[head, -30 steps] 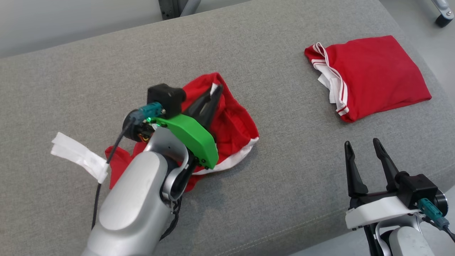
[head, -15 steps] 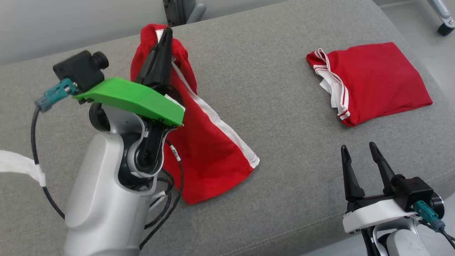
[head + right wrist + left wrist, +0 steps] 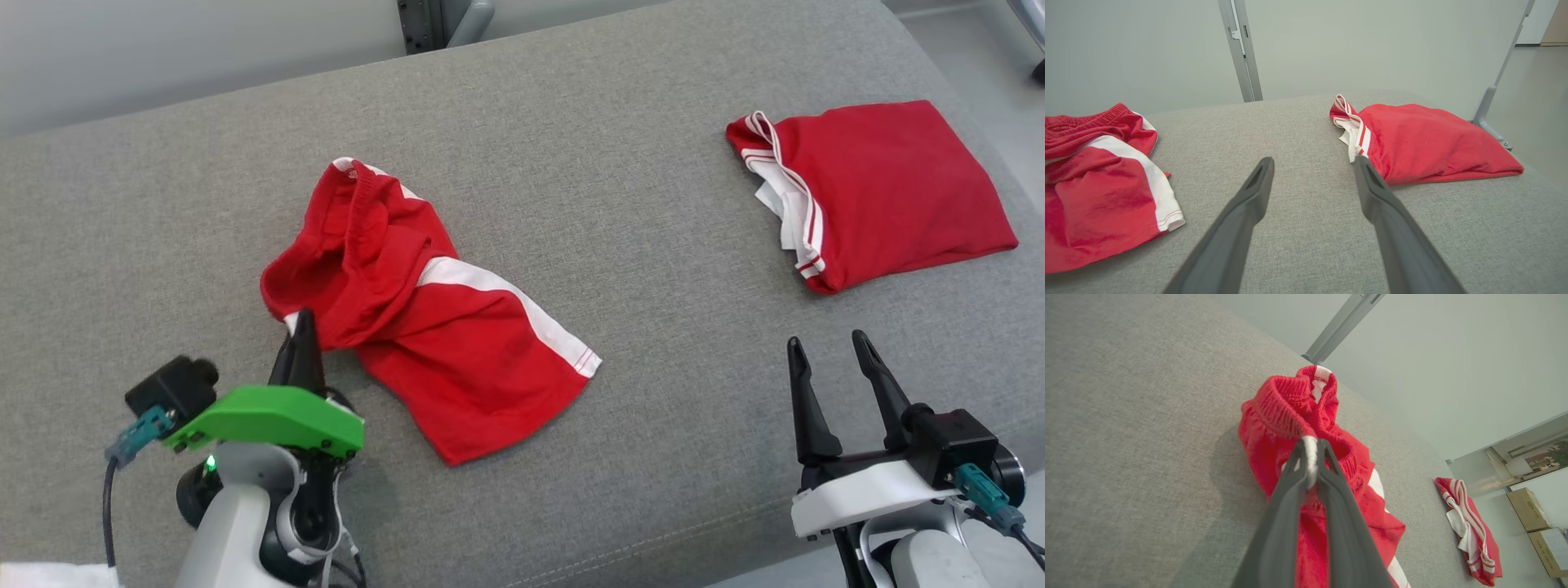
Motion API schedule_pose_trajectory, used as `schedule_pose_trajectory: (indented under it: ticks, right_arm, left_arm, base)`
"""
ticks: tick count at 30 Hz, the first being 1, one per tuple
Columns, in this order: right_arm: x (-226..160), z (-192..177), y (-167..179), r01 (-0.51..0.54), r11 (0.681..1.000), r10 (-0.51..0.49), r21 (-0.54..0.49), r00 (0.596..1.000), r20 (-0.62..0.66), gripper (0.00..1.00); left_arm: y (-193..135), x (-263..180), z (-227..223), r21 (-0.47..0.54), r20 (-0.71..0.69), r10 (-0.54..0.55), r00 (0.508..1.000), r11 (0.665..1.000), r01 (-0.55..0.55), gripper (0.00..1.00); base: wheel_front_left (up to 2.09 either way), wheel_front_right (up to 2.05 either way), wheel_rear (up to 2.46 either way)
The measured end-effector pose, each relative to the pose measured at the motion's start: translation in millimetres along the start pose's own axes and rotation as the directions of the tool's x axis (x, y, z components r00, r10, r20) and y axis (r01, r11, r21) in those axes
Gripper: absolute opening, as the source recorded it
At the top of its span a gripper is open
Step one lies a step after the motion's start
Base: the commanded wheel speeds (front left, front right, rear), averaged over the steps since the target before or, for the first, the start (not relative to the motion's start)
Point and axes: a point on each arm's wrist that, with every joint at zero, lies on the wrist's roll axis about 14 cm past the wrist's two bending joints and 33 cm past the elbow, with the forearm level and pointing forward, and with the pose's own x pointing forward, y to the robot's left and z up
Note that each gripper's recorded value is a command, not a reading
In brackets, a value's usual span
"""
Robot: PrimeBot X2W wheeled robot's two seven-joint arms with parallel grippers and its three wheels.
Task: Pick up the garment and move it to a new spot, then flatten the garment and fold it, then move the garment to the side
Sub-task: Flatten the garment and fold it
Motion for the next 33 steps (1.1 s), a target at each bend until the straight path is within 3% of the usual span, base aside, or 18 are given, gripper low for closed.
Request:
schedule_pose_trajectory:
  ticks: [5, 10, 20, 29, 31, 32, 33]
  right_arm:
    - [3.1, -3.5, 4.1, -0.014, 1.0, 0.014, -0.003, 1.0, -0.009, 1.0]
    - [6.4, -8.2, 10.5, -0.034, 0.999, 0.034, -0.008, 0.999, -0.022, 1.0]
    - [12.4, -12.2, 21.1, -0.07, 0.997, 0.069, -0.022, 0.997, -0.032, 1.0]
    - [14.5, -13.3, 28.0, -0.093, 0.995, 0.092, -0.03, 0.995, -0.034, 1.0]
    - [15.1, -13.7, 29.7, -0.098, 0.995, 0.097, -0.03, 0.995, -0.035, 1.0]
    - [15.2, -13.9, 30.5, -0.101, 0.994, 0.1, -0.03, 0.994, -0.036, 1.0]
    - [15.2, -14.1, 31.1, -0.102, 0.994, 0.101, -0.029, 0.994, -0.036, 1.0]
  left_arm:
    - [65.8, -22.1, -24.2, 0.005, -0.038, 0.187, 0.982, 0.982, -0.187, 0.0]
    - [93.4, -43.5, -52.3, -0.012, -0.1, 0.261, 0.96, 0.965, -0.264, 0.0]
    - [112.7, -72.2, -69.0, -0.09, -0.1, 0.329, 0.939, 0.937, -0.338, 0.0]
    - [110.1, -86.7, -70.0, -0.134, -0.083, 0.337, 0.938, 0.929, -0.346, 0.02]
    - [107.4, -86.9, -68.0, -0.133, -0.074, 0.335, 0.939, 0.93, -0.342, 0.51]
    - [105.9, -86.5, -66.3, -0.134, -0.067, 0.332, 0.941, 0.932, -0.338, 1.0]
    - [104.2, -86.2, -65.3, -0.136, -0.063, 0.328, 0.943, 0.933, -0.334, 1.0]
  base:
    - [0.0, 0.0, 0.0]
    - [0.0, 0.0, 0.0]
    - [0.0, 0.0, 0.0]
    - [0.0, 0.0, 0.0]
    - [0.0, 0.0, 0.0]
    - [0.0, 0.0, 0.0]
    - [0.0, 0.0, 0.0]
